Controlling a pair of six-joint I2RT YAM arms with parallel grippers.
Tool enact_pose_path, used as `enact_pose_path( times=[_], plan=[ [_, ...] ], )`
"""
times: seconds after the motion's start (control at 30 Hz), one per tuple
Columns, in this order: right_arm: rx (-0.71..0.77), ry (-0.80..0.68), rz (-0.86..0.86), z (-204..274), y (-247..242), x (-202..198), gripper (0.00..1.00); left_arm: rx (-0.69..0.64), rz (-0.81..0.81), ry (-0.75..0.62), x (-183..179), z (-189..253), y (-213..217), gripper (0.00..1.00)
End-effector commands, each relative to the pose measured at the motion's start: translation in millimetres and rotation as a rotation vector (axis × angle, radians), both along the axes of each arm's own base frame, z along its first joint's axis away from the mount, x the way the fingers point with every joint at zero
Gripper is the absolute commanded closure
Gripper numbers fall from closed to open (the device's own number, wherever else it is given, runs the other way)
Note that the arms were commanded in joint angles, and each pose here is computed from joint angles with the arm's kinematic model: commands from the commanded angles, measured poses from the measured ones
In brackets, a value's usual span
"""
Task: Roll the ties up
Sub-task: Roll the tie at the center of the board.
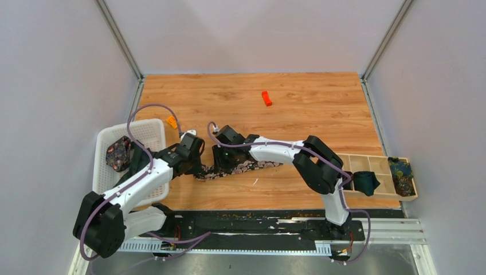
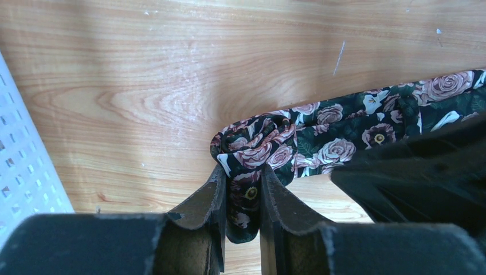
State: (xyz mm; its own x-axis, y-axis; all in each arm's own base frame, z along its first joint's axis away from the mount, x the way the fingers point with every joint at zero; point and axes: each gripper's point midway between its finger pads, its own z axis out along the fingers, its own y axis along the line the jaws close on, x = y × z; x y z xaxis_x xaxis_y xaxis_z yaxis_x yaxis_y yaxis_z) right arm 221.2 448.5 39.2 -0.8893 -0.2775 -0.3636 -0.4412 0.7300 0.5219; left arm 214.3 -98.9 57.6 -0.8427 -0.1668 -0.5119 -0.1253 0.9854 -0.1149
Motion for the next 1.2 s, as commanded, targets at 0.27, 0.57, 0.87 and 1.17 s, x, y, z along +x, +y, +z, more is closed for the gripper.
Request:
enact_pose_path(
  times=[0.27,0.57,0.87,1.17],
  plan=[
    [0.028,-0.152,-0.234,81,-95,49,0.77,0.241,-0.005,-0.007,18,17,14,0.91],
    [0.009,-0.194,-0.369,93,-167,64,0.76,0.378,-0.038,0.033,18,13,14,0.91],
    [0.004,-0.238,-0.412,110,-196,65,0.76,0.493,-0.072,0.058,19,12,1,0.91],
    [0.004,-0.257,-0.451,121,-218,61,0.75,0.580,-0.115,0.091,18,4,-15,0.92]
  ],
)
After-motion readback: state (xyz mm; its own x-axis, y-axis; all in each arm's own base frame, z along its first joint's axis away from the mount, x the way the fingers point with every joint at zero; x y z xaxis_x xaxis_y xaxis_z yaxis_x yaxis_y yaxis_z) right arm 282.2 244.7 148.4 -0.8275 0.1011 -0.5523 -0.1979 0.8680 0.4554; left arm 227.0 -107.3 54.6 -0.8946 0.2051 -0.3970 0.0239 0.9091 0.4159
